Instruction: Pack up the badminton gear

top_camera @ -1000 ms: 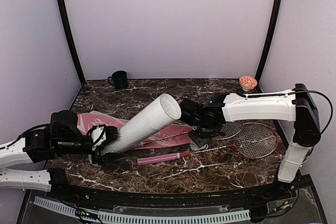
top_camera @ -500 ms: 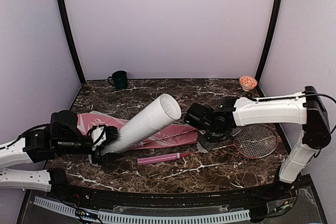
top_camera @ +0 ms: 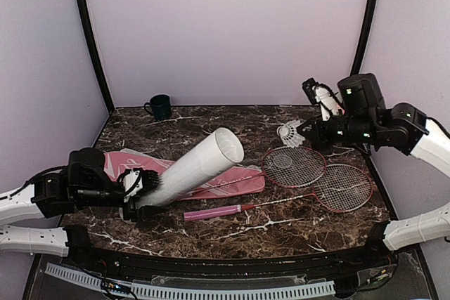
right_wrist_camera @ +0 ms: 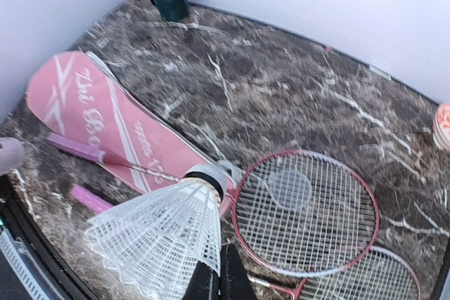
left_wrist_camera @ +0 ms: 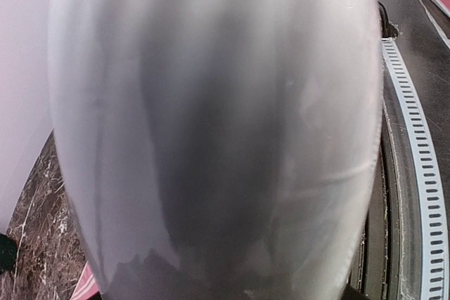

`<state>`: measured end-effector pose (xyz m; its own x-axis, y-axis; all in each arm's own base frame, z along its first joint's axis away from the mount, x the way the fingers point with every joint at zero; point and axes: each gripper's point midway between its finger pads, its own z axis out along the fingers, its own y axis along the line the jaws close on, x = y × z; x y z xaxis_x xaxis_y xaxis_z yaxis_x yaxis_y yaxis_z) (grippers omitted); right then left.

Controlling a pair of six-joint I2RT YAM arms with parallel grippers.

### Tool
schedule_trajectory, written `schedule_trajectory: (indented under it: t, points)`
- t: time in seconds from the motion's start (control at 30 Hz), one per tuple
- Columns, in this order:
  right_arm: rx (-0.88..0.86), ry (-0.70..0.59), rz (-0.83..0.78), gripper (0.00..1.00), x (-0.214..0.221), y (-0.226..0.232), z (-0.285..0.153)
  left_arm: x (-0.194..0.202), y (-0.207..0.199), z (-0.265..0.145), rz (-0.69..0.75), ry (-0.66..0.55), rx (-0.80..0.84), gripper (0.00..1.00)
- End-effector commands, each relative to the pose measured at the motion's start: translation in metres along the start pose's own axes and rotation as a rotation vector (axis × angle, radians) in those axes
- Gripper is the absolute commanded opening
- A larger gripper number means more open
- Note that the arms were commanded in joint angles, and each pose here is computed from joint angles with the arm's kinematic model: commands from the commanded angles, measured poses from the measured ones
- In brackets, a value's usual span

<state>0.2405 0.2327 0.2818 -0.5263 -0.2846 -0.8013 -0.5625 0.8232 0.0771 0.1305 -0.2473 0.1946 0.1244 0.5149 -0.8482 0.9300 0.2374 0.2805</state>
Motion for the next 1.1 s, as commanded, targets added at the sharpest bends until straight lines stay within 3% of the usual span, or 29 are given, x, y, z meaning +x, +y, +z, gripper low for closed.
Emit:
schedule_trajectory:
  t: [0.0,0.27,0.6,0.87,1.07]
  points:
    - [-0.224,-0.19,-0.047,0.0,-0.041,0.03,-0.045,-0.014,0.001,-0.001,0.017,-0.05,0.011,0.33]
    - [-0.627,-0.249,-0.167,0.0,-0.055,0.092,-0.106,-0.01,-0.006,0.004,0.037,-0.022,0.063,0.33]
    - [-0.86,-0.165,-0.263,0.0,-0.045,0.128,-0.127,-0.005,-0.008,0.011,0.038,0.02,0.084,0.33]
    - [-0.862,-0.024,-0.305,0.0,-0.018,0.145,-0.108,-0.004,-0.007,0.014,0.038,0.023,0.085,0.33]
    - [-0.828,0.007,-0.316,0.0,-0.015,0.152,-0.092,-0.005,-0.008,0.014,0.037,0.021,0.088,0.33]
